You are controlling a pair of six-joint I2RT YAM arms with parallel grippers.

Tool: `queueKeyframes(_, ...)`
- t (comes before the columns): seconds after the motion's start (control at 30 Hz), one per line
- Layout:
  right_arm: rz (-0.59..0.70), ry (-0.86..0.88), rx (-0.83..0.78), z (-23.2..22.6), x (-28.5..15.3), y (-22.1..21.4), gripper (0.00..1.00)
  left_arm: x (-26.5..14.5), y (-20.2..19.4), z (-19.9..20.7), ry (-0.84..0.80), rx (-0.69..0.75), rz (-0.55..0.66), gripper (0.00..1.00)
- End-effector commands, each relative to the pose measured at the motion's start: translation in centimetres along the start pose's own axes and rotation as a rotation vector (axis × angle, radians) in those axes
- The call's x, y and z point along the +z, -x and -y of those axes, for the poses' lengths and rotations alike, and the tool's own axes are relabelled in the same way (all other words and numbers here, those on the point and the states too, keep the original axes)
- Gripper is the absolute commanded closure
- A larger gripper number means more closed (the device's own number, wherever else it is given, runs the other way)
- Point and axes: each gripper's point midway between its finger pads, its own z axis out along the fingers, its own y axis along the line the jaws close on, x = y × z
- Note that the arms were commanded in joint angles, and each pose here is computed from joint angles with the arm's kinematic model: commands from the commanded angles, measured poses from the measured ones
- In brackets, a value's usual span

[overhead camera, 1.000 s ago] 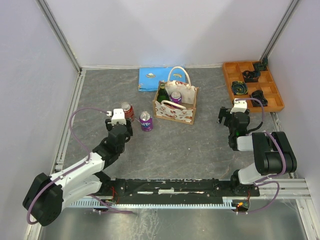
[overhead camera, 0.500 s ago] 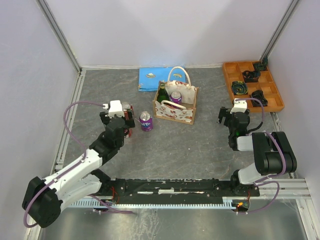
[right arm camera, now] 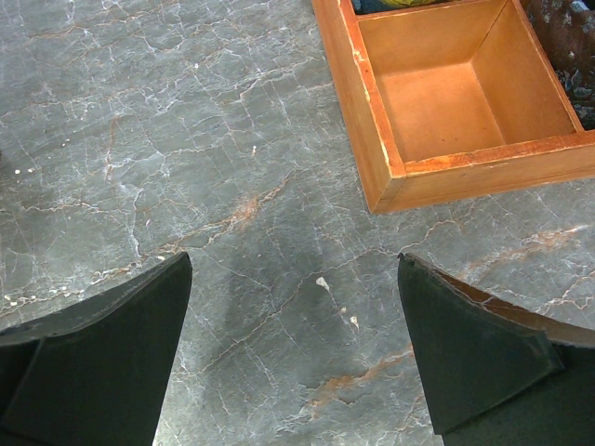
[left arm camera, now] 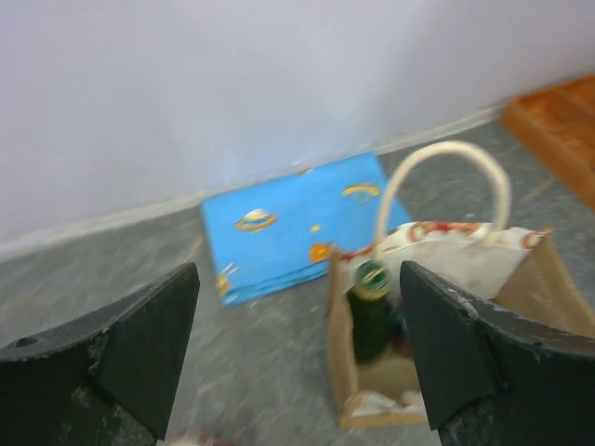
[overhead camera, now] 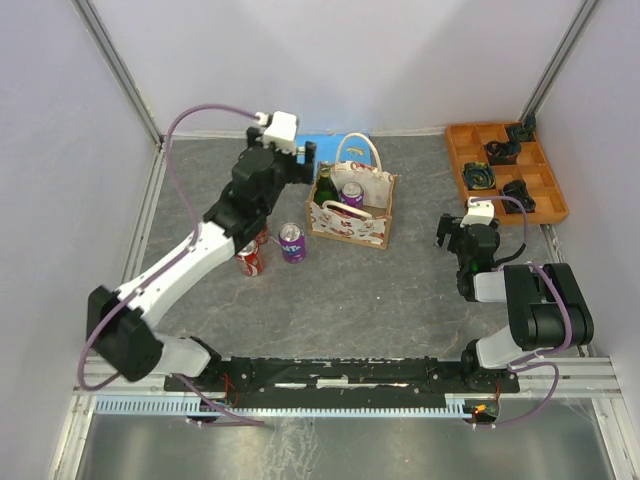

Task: Take the beverage out of the canvas bag

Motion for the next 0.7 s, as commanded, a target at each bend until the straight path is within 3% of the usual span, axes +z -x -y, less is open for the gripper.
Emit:
queueKeyframes(0.0,0.058,0.005,-0.001,-0.2,0.5,1.9,0.01,3.2,1.7,5.7,-0.270,0.078,0.016,0.07)
queueKeyframes(0.3,0.058,0.005,-0.001,-0.2,0.5,2.0,0.01,7.1,-1.3,12.9,-0.557,0.059,-0.125,0.15)
queueKeyframes(0.67,0.057,0.005,-0.001,-0.2,0.5,1.9,0.01,8.8,-7.5,14.7,-0.593,0.069,-0.243,0.13)
